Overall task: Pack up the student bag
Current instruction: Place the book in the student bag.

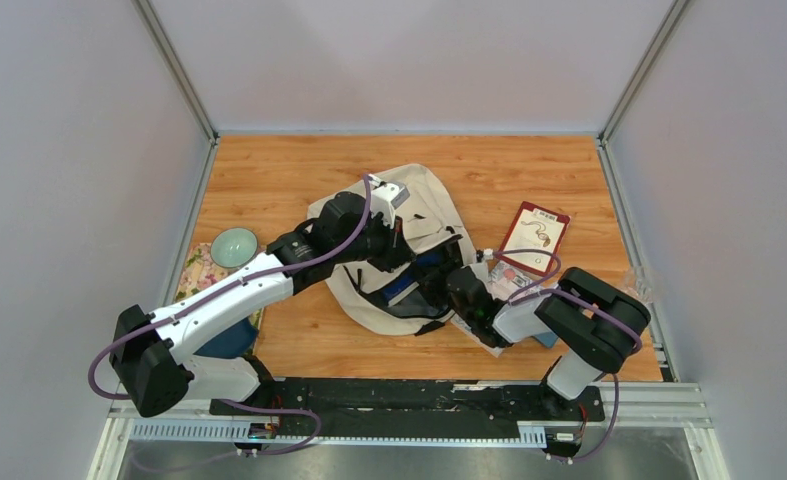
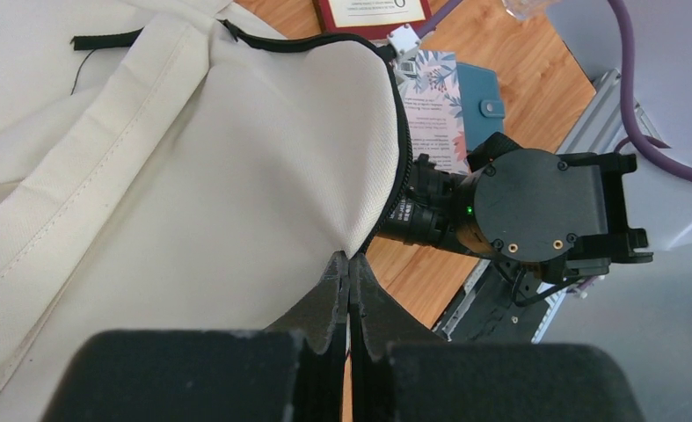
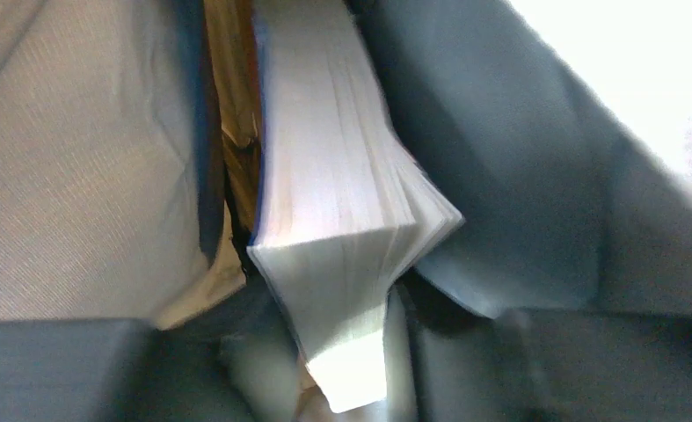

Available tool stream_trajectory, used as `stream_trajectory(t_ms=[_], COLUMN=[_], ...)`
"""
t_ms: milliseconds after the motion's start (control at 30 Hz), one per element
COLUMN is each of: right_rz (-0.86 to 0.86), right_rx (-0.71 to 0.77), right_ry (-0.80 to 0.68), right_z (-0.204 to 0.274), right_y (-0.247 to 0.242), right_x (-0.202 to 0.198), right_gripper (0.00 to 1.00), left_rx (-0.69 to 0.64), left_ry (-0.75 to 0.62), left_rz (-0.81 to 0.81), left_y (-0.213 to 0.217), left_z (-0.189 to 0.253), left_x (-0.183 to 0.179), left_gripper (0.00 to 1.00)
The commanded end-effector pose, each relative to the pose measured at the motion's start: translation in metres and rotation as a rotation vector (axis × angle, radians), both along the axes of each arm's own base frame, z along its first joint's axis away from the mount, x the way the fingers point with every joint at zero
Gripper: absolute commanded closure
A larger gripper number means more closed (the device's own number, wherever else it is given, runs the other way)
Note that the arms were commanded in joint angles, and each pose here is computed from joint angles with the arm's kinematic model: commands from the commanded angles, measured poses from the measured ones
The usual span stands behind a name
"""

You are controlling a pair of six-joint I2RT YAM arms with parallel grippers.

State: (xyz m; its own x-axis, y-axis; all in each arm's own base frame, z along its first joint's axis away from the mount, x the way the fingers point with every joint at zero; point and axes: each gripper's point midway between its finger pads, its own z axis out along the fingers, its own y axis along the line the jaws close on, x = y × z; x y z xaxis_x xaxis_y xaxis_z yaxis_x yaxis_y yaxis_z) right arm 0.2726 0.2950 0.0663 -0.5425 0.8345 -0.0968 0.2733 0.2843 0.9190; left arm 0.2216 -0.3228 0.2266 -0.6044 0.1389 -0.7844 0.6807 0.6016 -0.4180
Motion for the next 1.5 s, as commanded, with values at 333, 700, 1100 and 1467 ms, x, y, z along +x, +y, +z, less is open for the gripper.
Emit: stream_trajectory(t_ms=[333,700,1100,1467], right_rz=[-0.168,-0.264,-0.123,0.087], right_rx=[0.263,0.373,-0.037,-0.170], right_ry=[-0.335,-0.390,-0.142,-0.054], right_z=[0.097,0.105,0.024,0.019], right_y=[-0.017,0.021,0.029,0.032], right_x=[0.024,0.076,0.055,0.017], right_gripper=[1.00,1.00,0.54,0.23], left_rx=[-0.121,-0.199,-0.164,-0.106], left_ry=[-0.034,0.037,0.016,-0.014], left_rz=[-0.032,-0.083,-0.050,0.013], left_y=[-0.012,-0.020,-0.012,0.004], left_z=[0.034,0.044,0.032,0.020], left_x=[-0.006,-0.021,-0.018,-0.008], left_gripper=[1.00,1.00,1.00,1.00])
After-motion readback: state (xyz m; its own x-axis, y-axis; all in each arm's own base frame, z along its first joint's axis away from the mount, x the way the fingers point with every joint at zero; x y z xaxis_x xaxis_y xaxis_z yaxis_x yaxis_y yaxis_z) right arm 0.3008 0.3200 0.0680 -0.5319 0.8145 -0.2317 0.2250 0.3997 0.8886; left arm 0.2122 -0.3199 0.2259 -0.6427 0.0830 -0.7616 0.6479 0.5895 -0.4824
